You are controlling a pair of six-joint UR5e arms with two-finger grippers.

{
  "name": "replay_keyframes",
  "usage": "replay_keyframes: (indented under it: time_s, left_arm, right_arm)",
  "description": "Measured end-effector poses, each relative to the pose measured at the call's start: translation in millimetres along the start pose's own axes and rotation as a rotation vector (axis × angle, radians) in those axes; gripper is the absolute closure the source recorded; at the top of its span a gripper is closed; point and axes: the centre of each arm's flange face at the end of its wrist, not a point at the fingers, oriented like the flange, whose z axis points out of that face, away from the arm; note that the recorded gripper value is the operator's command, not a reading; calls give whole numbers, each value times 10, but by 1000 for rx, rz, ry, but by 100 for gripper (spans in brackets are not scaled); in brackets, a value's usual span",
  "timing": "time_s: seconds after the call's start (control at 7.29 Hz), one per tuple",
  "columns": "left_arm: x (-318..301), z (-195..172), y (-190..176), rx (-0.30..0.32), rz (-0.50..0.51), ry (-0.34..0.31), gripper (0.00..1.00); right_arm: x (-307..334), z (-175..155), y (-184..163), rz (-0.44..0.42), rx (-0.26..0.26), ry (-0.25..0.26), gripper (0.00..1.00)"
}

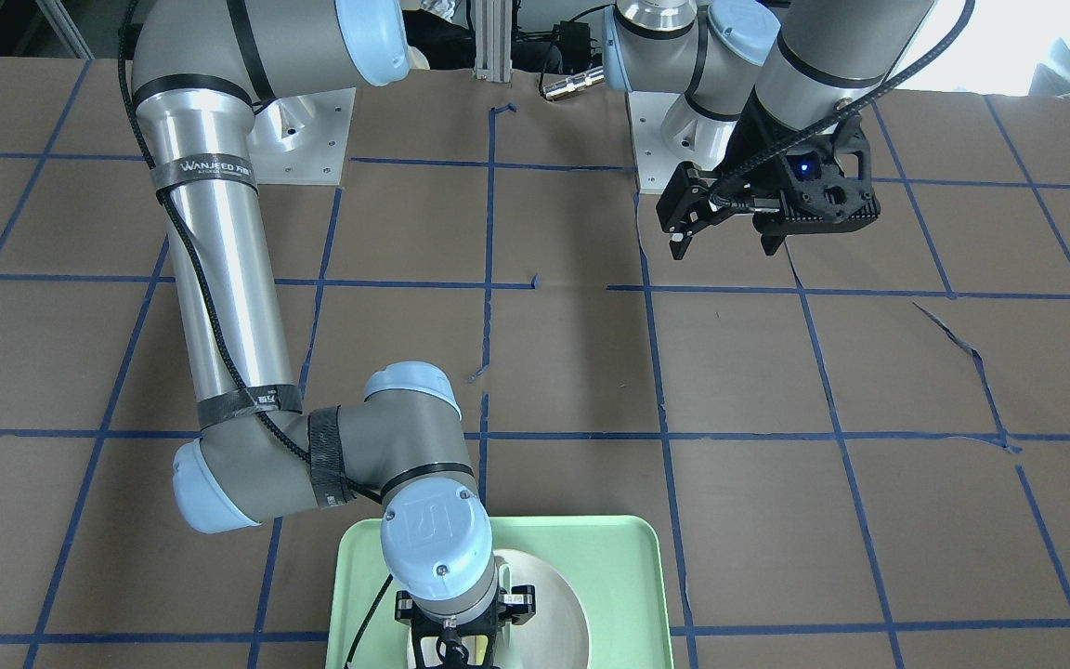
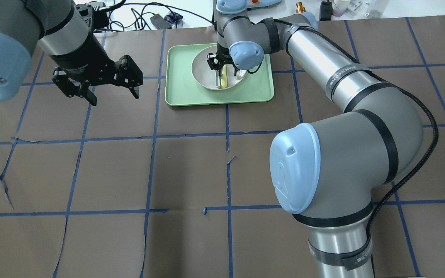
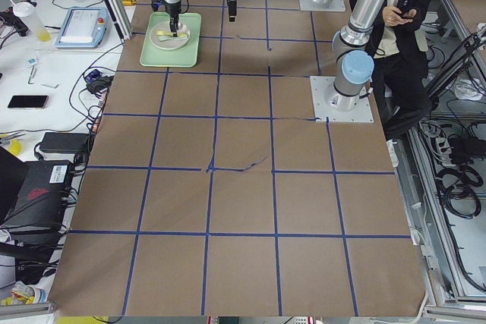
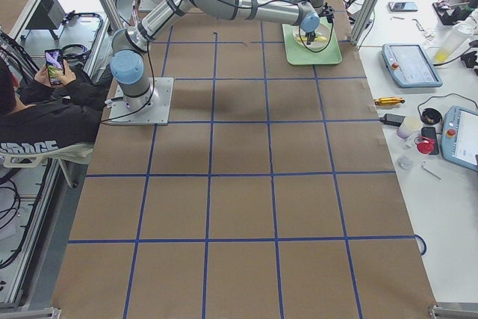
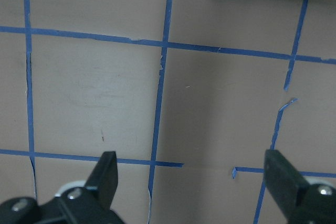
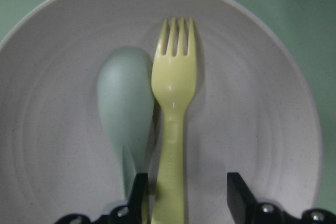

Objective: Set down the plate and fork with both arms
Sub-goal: 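Close the right gripper on the yellow fork and lift it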

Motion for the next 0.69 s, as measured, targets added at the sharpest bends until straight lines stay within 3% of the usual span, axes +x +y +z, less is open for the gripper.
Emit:
replay_keyframes:
  time_s: [0.41,0.69]
  left_arm:
    - [0,0,1,-1,0,0,0]
    - [0,0,0,0,0,0,0]
  right_arm:
    - [20,32,28,0,-7,13,71]
    - [28,-4,46,0,-6,16,71]
